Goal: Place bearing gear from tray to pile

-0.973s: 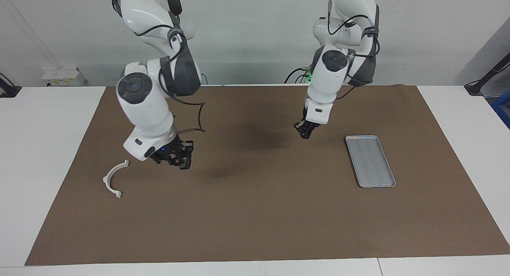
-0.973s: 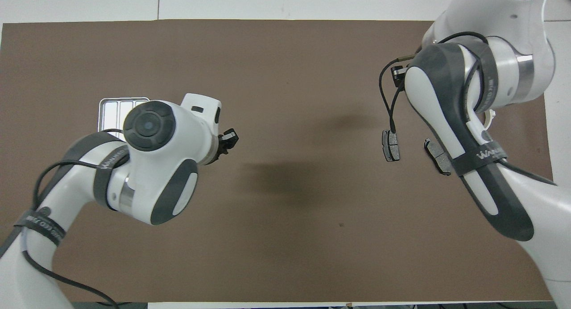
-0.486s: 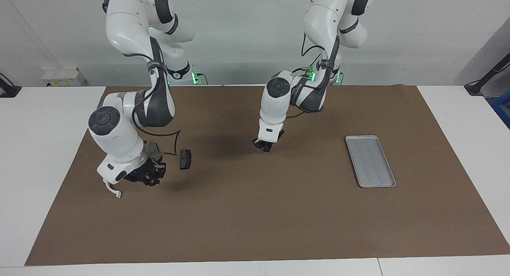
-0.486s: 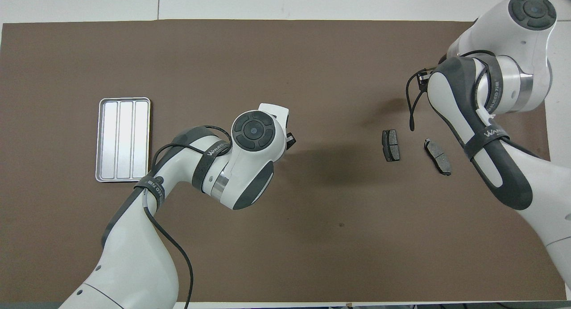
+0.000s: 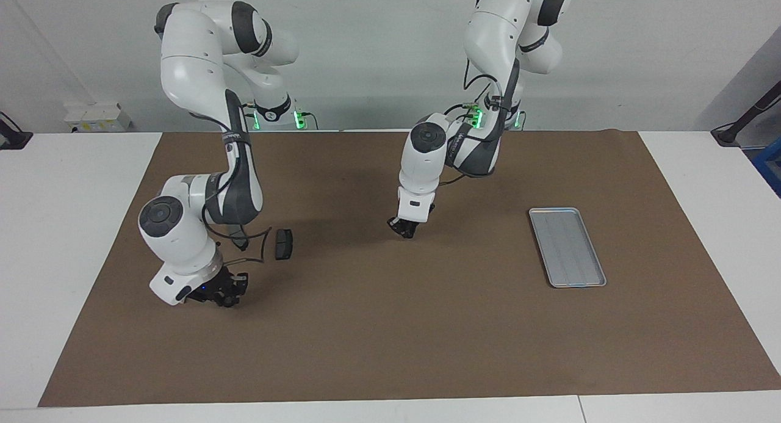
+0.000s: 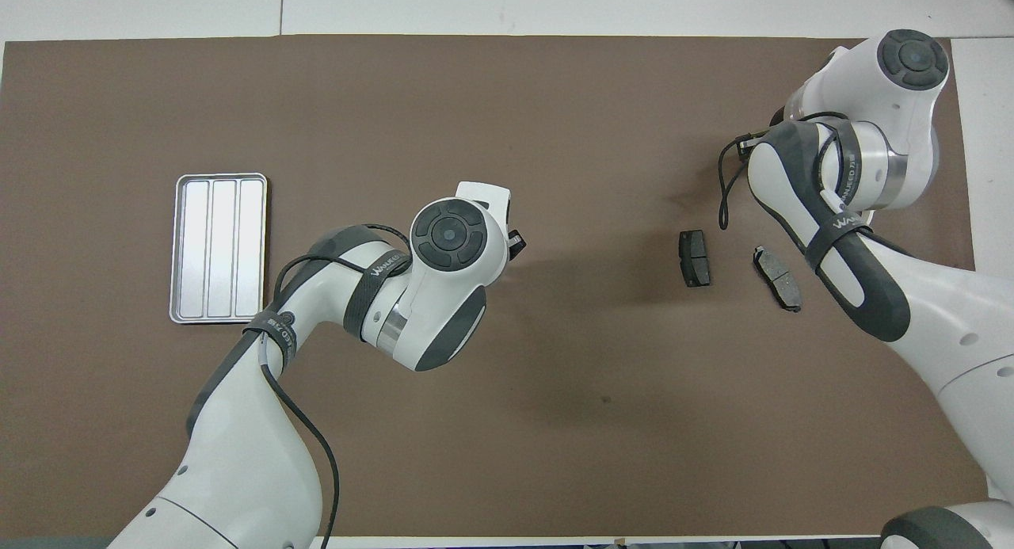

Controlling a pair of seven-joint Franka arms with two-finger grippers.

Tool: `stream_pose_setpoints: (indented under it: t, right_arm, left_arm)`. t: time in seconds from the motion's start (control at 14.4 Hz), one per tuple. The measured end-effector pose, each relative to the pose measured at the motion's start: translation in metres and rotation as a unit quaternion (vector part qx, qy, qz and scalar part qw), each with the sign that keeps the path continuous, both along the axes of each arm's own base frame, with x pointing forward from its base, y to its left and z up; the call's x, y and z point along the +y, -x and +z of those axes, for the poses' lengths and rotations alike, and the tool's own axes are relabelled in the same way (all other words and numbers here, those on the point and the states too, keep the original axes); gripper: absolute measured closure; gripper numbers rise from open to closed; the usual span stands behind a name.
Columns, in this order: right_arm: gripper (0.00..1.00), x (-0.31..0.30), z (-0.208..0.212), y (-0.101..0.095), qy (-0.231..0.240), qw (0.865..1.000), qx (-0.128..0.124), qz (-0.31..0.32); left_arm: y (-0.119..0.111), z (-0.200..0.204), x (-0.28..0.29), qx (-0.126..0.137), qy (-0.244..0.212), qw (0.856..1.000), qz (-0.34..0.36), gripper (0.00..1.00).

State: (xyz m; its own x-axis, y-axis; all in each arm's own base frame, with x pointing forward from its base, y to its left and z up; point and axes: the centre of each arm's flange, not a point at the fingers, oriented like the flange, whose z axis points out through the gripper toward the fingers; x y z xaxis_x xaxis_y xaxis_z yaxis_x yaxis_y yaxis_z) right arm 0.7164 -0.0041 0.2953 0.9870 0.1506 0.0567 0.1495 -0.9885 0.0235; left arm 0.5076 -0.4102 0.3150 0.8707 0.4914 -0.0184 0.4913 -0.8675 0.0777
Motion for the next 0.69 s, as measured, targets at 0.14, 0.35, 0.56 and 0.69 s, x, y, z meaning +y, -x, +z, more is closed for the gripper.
stream_pose_setpoints:
  t: [0.14,0.35,0.56,0.69]
  right_arm:
    - [0.65,0.000,-0.008,-0.001,0.000,1.000,-0.001,0.000]
    - [0.65,0.000,-0.007,-0.001,0.000,1.000,-0.001,0.000]
    - [0.37,0.005,-0.007,0.000,-0.001,1.000,0.004,0.004]
    - [0.14,0.010,0.001,0.002,-0.002,1.000,0.013,0.007]
  left_arm:
    - [0.002,-0.006,-0.002,0.003,-0.002,1.000,0.001,0.76]
    - [0.002,-0.012,-0.002,0.007,-0.005,1.000,0.003,0.76]
    - [0.002,-0.015,-0.001,0.009,-0.007,1.000,0.003,0.76]
    - [0.001,-0.016,-0.001,0.009,-0.007,1.000,0.003,0.76]
